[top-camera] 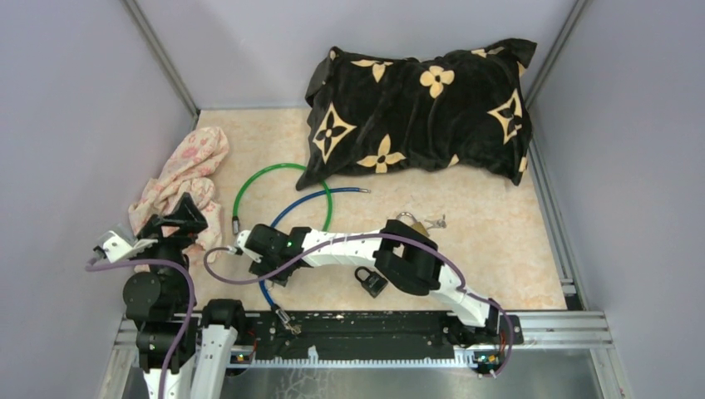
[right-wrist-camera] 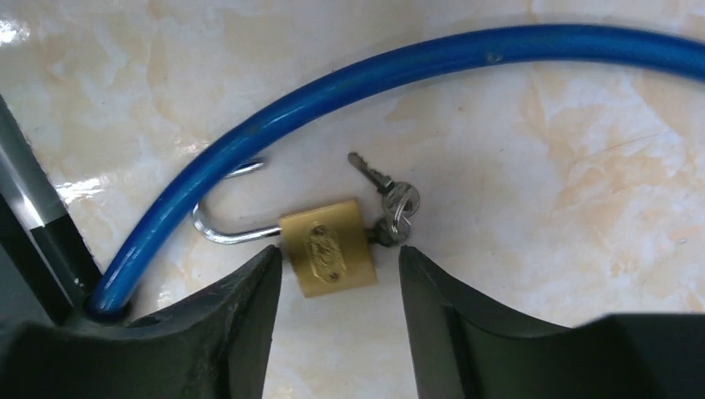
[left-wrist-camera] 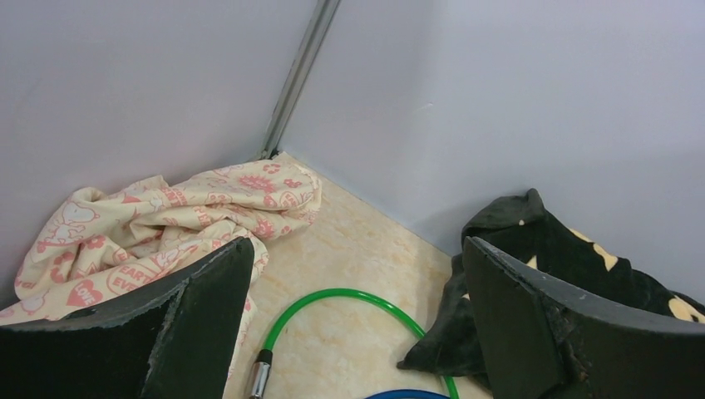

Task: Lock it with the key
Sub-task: Pick up the lock from the center of the board.

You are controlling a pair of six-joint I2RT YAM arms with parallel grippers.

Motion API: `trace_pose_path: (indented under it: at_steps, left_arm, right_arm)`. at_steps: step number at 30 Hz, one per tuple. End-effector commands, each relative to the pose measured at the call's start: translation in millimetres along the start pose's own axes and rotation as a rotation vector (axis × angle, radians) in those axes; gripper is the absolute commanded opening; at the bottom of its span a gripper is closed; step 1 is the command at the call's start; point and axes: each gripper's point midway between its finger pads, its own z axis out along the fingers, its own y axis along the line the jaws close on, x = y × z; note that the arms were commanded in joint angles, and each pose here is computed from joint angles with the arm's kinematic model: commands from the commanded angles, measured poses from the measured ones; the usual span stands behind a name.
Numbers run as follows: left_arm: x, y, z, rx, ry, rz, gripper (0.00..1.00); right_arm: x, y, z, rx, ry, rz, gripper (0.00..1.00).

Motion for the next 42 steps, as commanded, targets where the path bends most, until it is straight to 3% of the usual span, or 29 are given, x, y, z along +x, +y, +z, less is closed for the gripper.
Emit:
trace_pose_path:
  at_steps: [1, 3, 5, 9, 14, 19, 21, 23, 25, 27, 37, 39, 42]
  left_arm:
    - [-4, 1, -1, 0.002, -0.02, 0.016, 0.99]
    - [-3, -1, -1, 0.012, -0.014, 0.022, 0.99]
    - [1, -9, -1, 0.069, 0.003, 0.057, 0.97]
    - [37, -52, -6, 0.375, 0.101, 0.206, 0.94]
    - [115, -108, -52, 0.956, 0.36, 0.39, 0.87]
    - [172, -117, -101, 1.41, 0.56, 0.482, 0.84]
    - [191, -109, -104, 1.495, 0.599, 0.565, 0.85]
    - [210, -98, -107, 1.598, 0.614, 0.735, 0.87]
    - [221, -94, -113, 1.736, 0.569, 0.939, 0.94]
    - [223, -105, -116, 1.819, 0.491, 1.034, 0.99]
    - [190, -165, -79, 1.759, -0.226, 1.231, 0.99]
    - [187, -163, -63, 1.672, -0.279, 1.328, 0.99]
    - [196, -143, -51, 1.681, -0.227, 1.548, 0.99]
  right_arm:
    - [21, 2, 7, 0.032, 0.059, -0.039, 0.44]
    - [22, 0, 6, 0.048, 0.059, -0.018, 0.25]
    - [22, -10, 1, 0.105, 0.05, 0.023, 0.0]
    - [15, -44, -29, 0.147, -0.038, 0.225, 0.0]
    - [15, -85, -90, 0.09, -0.291, 0.524, 0.0]
    - [22, -110, -153, 0.066, -0.51, 0.675, 0.0]
    - [20, -112, -179, 0.071, -0.581, 0.696, 0.0]
    - [18, -111, -197, 0.071, -0.623, 0.706, 0.0]
    - [18, -114, -210, 0.091, -0.656, 0.727, 0.0]
    - [16, -113, -224, 0.087, -0.699, 0.744, 0.0]
    - [-4, -110, -241, 0.044, -0.752, 0.742, 0.0]
    - [-7, -105, -242, 0.01, -0.755, 0.736, 0.0]
    - [-9, -105, -244, 0.007, -0.756, 0.735, 0.0]
